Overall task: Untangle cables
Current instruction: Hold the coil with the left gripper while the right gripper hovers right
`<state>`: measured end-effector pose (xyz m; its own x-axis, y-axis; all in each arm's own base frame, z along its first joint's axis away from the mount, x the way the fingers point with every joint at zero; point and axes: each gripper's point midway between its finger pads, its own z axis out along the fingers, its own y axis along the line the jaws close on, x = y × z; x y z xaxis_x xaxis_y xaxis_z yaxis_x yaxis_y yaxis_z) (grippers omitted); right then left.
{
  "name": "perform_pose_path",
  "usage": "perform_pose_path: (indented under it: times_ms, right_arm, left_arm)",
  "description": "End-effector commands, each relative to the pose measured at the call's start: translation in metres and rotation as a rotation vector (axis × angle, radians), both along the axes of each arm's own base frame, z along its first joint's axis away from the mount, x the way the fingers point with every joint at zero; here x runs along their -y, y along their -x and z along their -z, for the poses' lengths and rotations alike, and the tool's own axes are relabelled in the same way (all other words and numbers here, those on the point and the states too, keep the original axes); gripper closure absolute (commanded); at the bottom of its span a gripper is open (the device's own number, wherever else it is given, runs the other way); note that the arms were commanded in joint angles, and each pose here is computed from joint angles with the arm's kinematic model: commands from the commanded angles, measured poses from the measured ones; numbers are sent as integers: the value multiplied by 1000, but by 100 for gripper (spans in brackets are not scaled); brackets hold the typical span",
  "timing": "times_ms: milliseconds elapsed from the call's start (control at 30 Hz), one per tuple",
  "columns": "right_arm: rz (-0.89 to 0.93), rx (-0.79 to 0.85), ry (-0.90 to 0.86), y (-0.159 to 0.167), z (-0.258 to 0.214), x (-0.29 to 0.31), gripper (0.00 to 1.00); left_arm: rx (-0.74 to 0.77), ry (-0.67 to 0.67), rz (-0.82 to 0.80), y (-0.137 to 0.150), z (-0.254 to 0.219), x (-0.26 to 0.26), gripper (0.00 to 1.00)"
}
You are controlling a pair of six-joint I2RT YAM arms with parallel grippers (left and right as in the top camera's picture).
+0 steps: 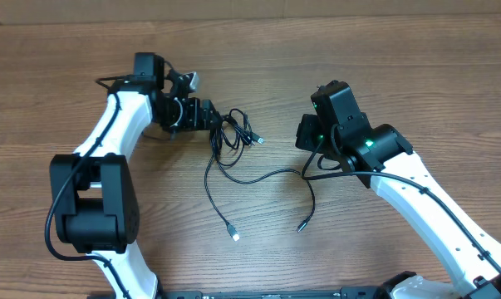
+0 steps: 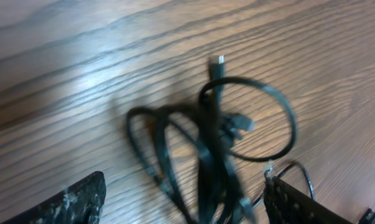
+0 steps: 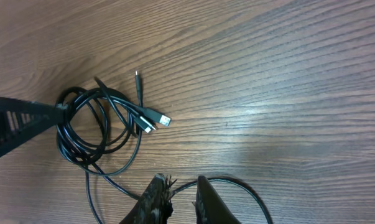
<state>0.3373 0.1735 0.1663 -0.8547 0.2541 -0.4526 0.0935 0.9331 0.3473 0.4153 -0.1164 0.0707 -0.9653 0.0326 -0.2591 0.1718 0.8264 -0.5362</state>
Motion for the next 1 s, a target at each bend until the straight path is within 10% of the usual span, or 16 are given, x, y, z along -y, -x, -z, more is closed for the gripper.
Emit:
perform_pose_path:
  times_ms: [0,667,967]
  right_arm:
    - [-7,10,-19,-2,-4,-3,86]
    - [-69,-97,-72,-4,32,-26,77]
    - [-83,-116,-95,-1,33,-31,77]
  left_arm:
    - [-18,-13,2,3,5,14,26]
    - [69,-190,86,2,25,25,96]
    - [133,-200,191,2,24,27,96]
